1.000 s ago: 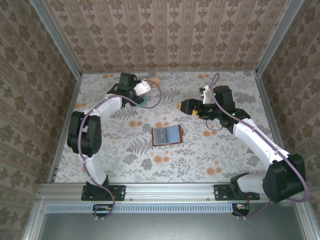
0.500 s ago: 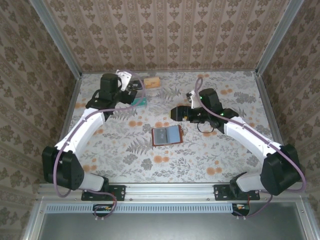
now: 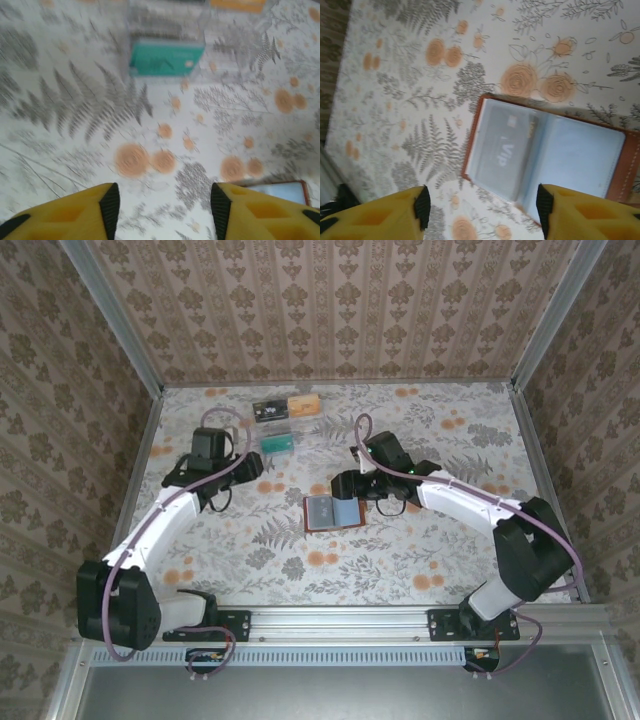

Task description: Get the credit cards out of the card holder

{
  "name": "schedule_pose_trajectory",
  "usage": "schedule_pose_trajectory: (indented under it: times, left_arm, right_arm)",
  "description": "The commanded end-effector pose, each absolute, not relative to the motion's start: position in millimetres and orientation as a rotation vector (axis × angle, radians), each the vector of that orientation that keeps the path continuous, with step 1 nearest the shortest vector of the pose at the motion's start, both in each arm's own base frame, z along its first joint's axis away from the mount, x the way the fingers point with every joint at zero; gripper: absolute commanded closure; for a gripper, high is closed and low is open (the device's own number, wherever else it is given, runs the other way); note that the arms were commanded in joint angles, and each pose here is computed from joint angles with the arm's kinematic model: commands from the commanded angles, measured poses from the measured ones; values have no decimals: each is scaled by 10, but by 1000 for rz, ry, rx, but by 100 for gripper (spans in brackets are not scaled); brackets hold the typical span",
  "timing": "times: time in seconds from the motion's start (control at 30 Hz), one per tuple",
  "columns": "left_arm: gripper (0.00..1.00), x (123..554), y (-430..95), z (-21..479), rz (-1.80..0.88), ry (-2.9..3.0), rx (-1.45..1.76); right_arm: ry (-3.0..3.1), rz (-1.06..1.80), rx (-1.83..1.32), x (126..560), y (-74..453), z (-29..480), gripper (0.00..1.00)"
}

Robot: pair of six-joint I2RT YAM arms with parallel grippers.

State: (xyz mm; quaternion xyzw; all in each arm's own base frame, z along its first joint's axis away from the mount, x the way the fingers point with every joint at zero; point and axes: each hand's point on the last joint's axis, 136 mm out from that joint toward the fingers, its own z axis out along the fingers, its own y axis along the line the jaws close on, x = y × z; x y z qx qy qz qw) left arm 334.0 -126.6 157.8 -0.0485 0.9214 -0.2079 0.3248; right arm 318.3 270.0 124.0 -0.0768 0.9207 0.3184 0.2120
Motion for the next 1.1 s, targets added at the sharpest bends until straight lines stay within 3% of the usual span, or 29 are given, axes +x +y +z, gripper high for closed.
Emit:
schedule_pose_trajectory:
  times: [0.0,0.27,0.47,0.73,1.07]
  left_arm:
    - [49,3186,-1651,1473,-807,2453,-243]
    - [48,2968,-2252,1076,-936,2555,-208]
    - [50,2915,-2562,903,-966,2625,-150]
    - [60,2875,-2752,723,-1004,2694,-119]
    - [62,2816,-2857,561,-1030,2754,-83]
  right_arm:
    - [2611,748,-173,3238,2584,1034,49]
    - [2733,554,-174,3190,2379,554,68]
    - [2781,419,-153,3154,2204,344,72]
    - [2829,437,-165,3059,2217,163,79]
    - [2848,431,-150,3018,2204,91,83]
